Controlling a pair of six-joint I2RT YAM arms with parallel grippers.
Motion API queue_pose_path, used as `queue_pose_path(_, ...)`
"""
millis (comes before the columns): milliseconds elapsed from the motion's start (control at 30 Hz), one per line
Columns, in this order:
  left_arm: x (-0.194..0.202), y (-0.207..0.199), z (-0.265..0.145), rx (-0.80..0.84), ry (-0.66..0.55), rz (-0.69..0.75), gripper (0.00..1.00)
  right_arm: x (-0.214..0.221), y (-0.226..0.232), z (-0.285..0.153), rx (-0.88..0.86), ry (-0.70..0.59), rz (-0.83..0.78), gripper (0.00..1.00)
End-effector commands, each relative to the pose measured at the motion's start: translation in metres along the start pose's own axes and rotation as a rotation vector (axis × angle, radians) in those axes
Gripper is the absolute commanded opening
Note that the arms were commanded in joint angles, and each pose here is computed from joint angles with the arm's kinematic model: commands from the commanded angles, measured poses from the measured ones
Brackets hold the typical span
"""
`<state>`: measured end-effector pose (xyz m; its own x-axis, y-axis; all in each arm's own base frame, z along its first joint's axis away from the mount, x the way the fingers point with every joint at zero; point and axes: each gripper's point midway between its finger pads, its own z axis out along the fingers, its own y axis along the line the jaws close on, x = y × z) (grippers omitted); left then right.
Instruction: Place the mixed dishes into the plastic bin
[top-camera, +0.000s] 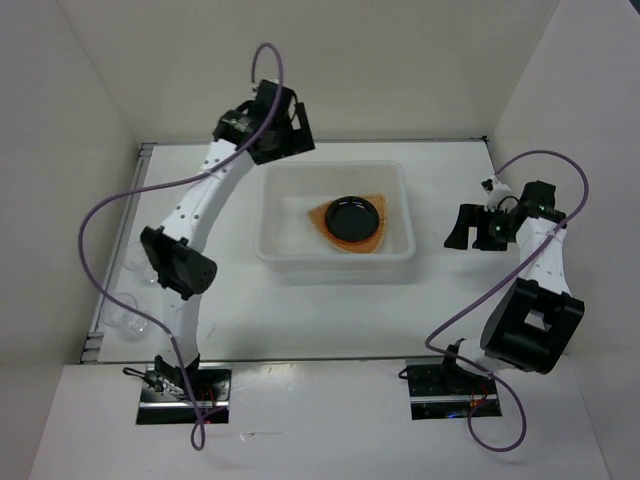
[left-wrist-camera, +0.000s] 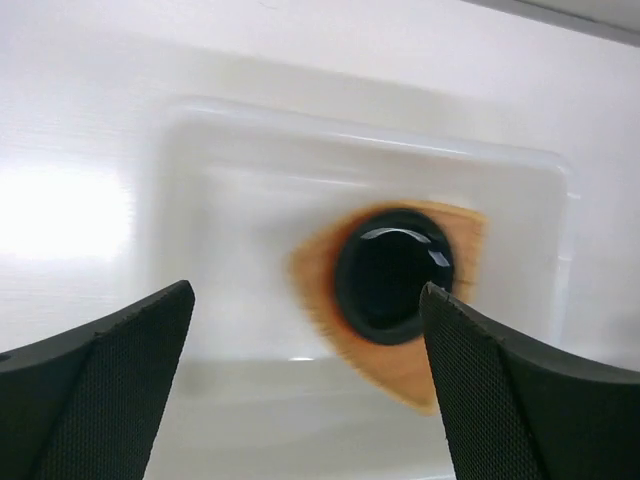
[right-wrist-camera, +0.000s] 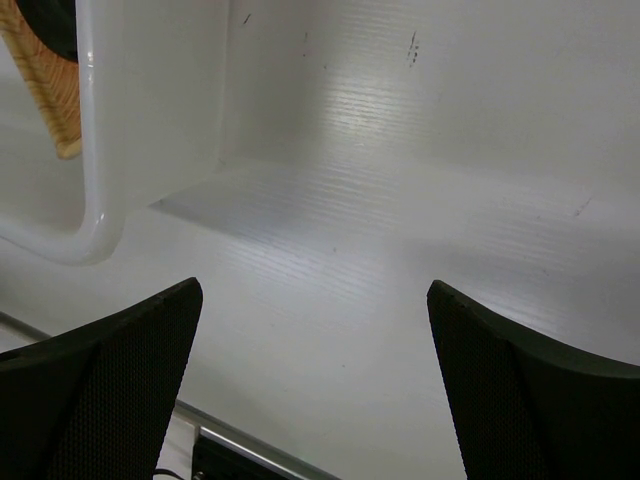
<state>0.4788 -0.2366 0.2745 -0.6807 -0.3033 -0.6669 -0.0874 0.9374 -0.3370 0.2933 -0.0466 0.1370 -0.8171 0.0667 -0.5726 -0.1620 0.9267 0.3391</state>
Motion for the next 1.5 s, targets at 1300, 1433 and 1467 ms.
queue_pose_path(1300,0.137,0.414,-0.062,-0.767,0.288,-0.345,0.94,0.011,-0.01,0.015,-0.032,0.051,0.04,0.98)
queue_pose_path(1433,0.137,0.42,-0.056,-0.77,0.292,-0.341,0.78,0.011,-0.009,0.015,-0.032,0.051,0.05,0.98)
queue_pose_path(1467,0.137,0.421,-0.057,-0.768,0.295,-0.332,0.72,0.011,-0.009,0.015,-0.032,0.051,0.05,0.98)
